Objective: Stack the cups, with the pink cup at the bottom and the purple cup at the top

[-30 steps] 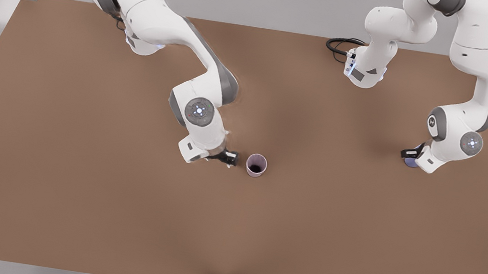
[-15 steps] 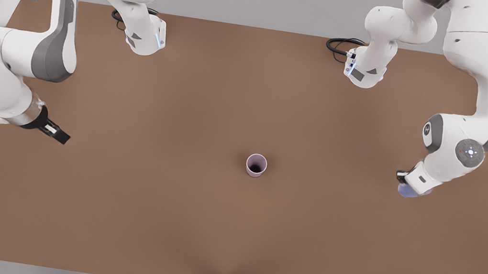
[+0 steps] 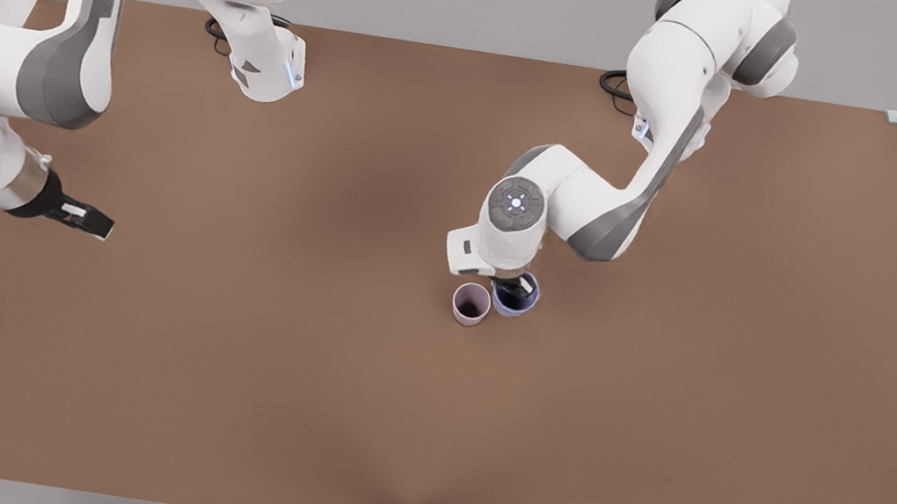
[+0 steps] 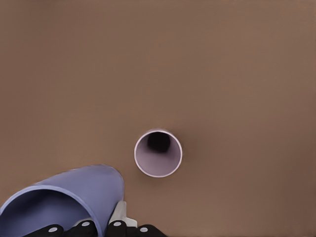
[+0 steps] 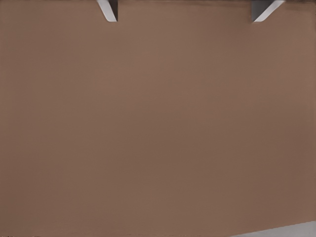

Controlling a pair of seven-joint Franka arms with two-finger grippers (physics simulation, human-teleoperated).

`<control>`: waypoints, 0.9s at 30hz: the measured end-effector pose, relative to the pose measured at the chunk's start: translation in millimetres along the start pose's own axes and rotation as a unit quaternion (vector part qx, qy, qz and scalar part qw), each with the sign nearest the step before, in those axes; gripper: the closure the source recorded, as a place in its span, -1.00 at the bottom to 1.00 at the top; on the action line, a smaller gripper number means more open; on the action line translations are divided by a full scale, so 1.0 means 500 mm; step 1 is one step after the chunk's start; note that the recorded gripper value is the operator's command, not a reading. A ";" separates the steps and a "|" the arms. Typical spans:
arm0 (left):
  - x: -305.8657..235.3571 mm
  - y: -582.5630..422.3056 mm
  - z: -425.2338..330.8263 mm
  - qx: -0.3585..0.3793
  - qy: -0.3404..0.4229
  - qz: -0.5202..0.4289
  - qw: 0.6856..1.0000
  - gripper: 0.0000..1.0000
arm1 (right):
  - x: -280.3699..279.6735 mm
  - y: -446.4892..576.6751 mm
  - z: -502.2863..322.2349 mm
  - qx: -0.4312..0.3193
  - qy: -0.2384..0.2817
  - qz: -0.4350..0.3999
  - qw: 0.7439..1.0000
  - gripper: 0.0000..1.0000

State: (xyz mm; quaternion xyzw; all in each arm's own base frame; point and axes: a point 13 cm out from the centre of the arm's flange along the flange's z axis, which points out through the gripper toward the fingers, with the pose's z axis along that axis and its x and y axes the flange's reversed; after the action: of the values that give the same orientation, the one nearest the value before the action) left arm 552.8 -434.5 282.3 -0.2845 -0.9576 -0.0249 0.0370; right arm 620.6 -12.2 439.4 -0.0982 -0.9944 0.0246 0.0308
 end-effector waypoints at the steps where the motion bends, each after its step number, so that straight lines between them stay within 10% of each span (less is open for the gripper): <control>1: -0.002 -0.025 0.008 0.001 0.003 0.000 1.000 0.57 | 0.004 0.009 -0.004 -0.002 0.001 -0.009 1.000 -1.00; 27: -0.067 -0.103 0.142 0.005 -0.013 -0.138 0.990 0.57 | 0.017 -0.040 -0.007 -0.008 0.034 -0.061 0.998 -1.00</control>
State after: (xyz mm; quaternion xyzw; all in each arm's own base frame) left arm 548.7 -490.9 207.6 -0.1498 -0.9882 -0.0212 0.0227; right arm 608.8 -29.8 444.4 -0.0383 -0.9970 0.0117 0.0656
